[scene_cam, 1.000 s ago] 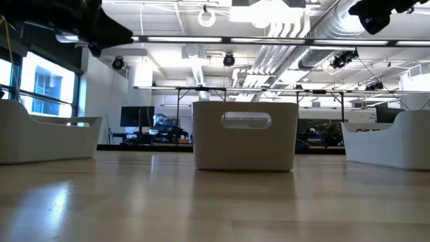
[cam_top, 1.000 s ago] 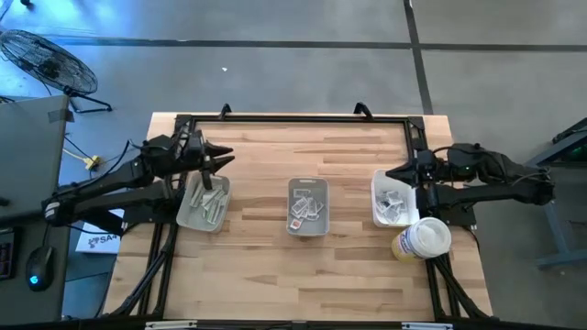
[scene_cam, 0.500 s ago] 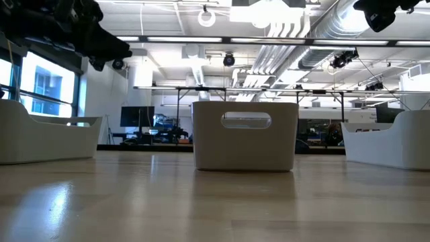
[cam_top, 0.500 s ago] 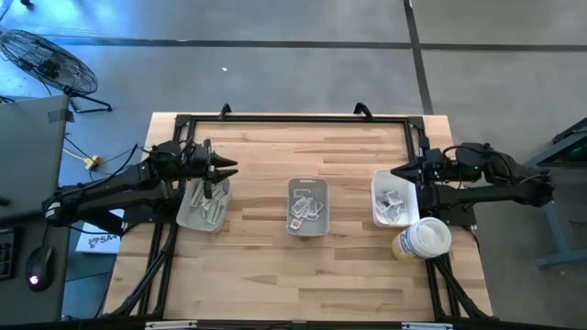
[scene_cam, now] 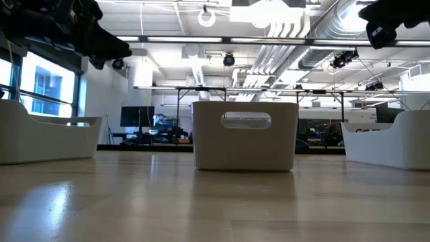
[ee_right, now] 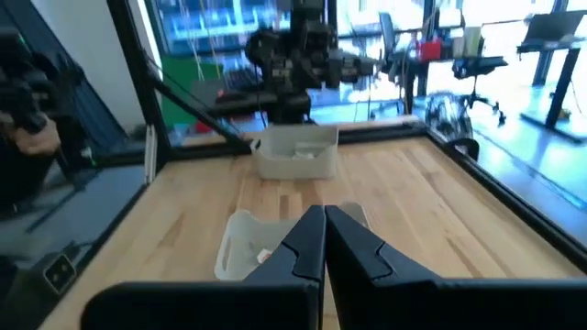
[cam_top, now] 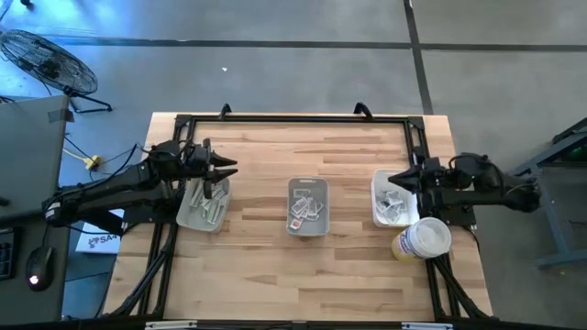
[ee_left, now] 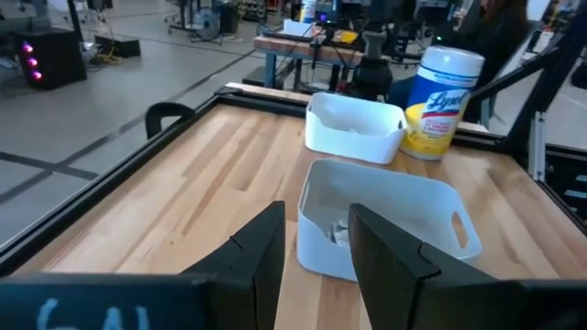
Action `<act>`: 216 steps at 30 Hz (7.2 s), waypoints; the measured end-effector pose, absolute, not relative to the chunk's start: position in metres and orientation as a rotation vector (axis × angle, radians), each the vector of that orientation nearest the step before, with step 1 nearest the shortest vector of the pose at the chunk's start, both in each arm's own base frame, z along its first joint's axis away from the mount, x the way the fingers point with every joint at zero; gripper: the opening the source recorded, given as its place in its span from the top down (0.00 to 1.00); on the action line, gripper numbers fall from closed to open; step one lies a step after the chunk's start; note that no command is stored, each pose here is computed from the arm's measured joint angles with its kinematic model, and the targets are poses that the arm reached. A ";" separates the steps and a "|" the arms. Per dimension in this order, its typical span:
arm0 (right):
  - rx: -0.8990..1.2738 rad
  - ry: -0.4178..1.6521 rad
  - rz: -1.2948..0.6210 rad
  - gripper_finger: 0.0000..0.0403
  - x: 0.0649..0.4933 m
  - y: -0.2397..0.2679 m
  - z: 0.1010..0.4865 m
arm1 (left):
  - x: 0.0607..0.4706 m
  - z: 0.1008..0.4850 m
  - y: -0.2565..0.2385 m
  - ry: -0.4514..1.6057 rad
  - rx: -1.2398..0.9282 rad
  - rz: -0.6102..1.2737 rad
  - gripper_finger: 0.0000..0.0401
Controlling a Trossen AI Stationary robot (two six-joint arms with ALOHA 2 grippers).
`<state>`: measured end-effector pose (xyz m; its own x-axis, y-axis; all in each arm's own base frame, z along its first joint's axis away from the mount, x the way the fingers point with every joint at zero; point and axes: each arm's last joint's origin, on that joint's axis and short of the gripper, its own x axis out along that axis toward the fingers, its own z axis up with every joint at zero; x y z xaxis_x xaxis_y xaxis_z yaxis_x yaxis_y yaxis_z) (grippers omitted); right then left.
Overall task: Pick & Place First Aid Supplies
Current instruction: Return to Home Position
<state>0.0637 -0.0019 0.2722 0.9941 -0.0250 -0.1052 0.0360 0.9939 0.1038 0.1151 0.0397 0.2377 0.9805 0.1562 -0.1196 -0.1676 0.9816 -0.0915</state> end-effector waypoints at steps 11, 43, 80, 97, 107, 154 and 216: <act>0.130 -0.089 -0.001 1.00 0.065 -0.001 0.259 | 0.110 0.205 0.038 -0.002 -0.109 0.181 0.70; 0.119 -0.030 -0.032 1.00 0.099 -0.003 0.169 | 0.090 0.175 0.030 -0.030 -0.124 0.161 0.70; 0.071 -0.027 -0.171 0.97 0.099 -0.007 0.168 | 0.096 0.170 0.019 -0.041 -0.055 0.321 0.70; 0.071 -0.026 -0.171 0.97 0.099 -0.007 0.168 | 0.098 0.167 0.018 -0.011 -0.056 0.283 0.70; 0.071 -0.026 -0.171 0.97 0.099 -0.007 0.168 | 0.098 0.167 0.018 -0.010 -0.056 0.283 0.70; 0.071 -0.025 -0.171 0.97 0.099 -0.007 0.168 | 0.101 0.163 0.019 0.048 -0.057 0.286 0.70; 0.071 -0.025 -0.171 0.97 0.099 -0.007 0.168 | 0.101 0.163 0.019 0.048 -0.057 0.287 0.70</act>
